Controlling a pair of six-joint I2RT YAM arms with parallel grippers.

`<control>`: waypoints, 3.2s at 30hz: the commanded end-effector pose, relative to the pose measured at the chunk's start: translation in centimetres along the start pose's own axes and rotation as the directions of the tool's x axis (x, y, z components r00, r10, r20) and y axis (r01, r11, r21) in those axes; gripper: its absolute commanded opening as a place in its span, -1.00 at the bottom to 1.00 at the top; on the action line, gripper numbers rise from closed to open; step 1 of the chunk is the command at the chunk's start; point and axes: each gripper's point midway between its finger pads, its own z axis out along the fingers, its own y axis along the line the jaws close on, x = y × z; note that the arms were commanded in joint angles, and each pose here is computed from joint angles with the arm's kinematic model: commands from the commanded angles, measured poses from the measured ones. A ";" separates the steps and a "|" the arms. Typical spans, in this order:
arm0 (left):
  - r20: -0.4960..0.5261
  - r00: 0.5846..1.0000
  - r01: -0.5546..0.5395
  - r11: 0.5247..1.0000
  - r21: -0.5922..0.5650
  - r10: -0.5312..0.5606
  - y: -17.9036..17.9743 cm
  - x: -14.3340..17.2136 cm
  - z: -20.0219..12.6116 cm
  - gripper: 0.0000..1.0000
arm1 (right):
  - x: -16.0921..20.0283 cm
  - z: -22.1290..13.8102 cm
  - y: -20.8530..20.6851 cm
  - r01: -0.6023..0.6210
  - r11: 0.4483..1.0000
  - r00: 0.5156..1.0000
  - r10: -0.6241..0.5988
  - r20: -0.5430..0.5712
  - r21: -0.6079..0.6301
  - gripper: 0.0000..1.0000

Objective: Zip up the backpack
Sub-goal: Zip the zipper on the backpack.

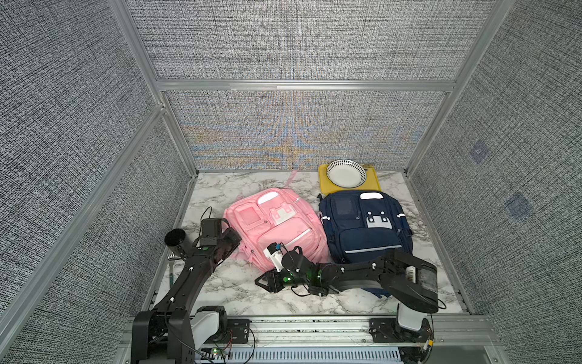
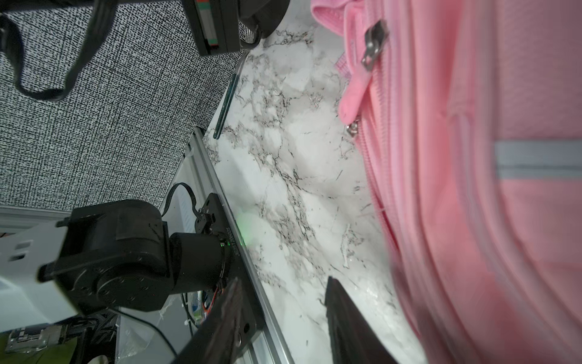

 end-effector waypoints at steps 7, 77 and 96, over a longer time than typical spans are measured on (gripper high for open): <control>-0.006 0.999 -0.035 0.996 0.083 0.036 -1.6 0.5 -1.0 -1.00 | -3.8 0.7 2.9 0.052 0.996 0.985 -0.040 0.170 -0.067 -0.07; -0.031 0.999 -0.023 0.994 0.110 0.026 -0.8 2.1 -1.4 -1.00 | -7.1 0.8 -8.7 -0.063 0.972 0.973 0.009 0.232 0.227 -0.82; 0.006 1.000 -0.024 1.000 -0.012 0.024 0.9 0.5 0.4 -1.00 | -3.6 2.1 -7.9 0.031 0.969 0.999 -0.026 -0.024 0.245 -1.00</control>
